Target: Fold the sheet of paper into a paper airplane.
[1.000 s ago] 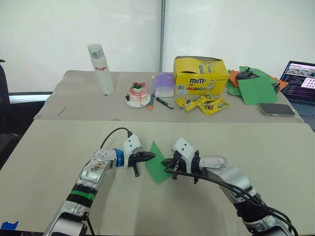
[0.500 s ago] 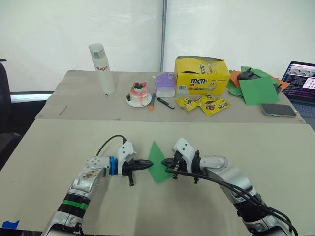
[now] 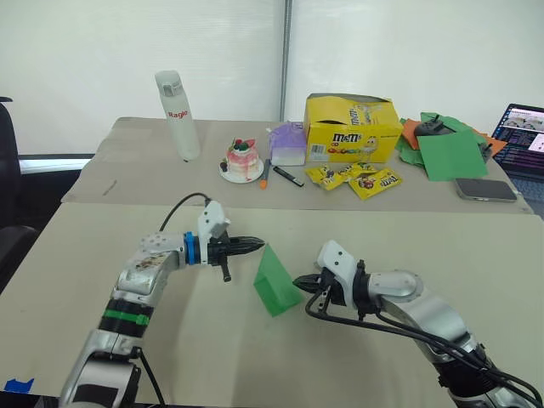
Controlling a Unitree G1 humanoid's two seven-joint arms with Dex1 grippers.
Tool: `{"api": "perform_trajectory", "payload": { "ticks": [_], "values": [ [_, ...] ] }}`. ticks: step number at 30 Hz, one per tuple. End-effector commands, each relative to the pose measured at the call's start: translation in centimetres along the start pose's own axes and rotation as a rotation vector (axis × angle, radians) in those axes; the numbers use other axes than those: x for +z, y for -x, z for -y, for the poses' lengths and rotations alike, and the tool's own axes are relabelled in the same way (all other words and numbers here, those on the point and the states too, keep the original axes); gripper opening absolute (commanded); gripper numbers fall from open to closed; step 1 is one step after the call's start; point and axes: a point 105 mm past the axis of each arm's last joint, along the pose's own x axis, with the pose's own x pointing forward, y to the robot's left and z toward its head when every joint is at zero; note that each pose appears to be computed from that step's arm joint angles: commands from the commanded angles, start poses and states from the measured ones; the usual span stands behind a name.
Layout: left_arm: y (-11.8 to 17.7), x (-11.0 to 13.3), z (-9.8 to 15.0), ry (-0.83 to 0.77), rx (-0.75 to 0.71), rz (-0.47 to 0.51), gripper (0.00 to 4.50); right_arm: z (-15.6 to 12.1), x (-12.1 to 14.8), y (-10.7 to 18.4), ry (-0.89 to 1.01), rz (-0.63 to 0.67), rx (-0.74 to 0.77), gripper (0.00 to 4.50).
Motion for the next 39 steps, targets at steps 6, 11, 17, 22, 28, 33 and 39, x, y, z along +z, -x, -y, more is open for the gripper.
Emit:
{"api": "perform_trajectory", "payload": {
  "ticks": [6, 11, 17, 22, 28, 33, 39],
  "values": [
    [-0.1, 1.8, -0.8, -0.166, -0.132, 0.036, 2.75, 0.3, 3.0, 2.1, 0.013, 0.076, -0.062, 0.0],
    [0.4, 0.3, -0.3, -0.344, -0.211, -0.079, 3.05, -0.1, 3.5, 3.0, -0.006, 0.078, -0.064, 0.0],
    [0.2, 0.0, -0.4, -0.418, -0.237, -0.079, 3.05, -0.2, 3.5, 3.3, -0.029, 0.068, -0.059, 0.0],
    [-1.0, -0.1, -0.3, -0.507, -0.277, -0.097, 3.05, -0.4, 3.5, 3.2, -0.041, 0.069, -0.053, 0.0],
    [-2.7, -0.5, -1.0, -0.57, -0.276, -0.14, 2.51, -0.3, 3.7, 3.0, -0.038, 0.077, -0.064, 0.0],
    [-3.5, -0.4, -1.0, -0.606, -0.282, -0.143, 0.94, -0.2, 3.6, 3.1, -0.043, 0.077, -0.081, 0.0],
    [-3.5, -0.2, -1.0, -0.556, -0.278, -0.154, 0.03, -0.1, 3.6, 3.2, -0.045, 0.077, -0.096, 0.0]
  ]
}}
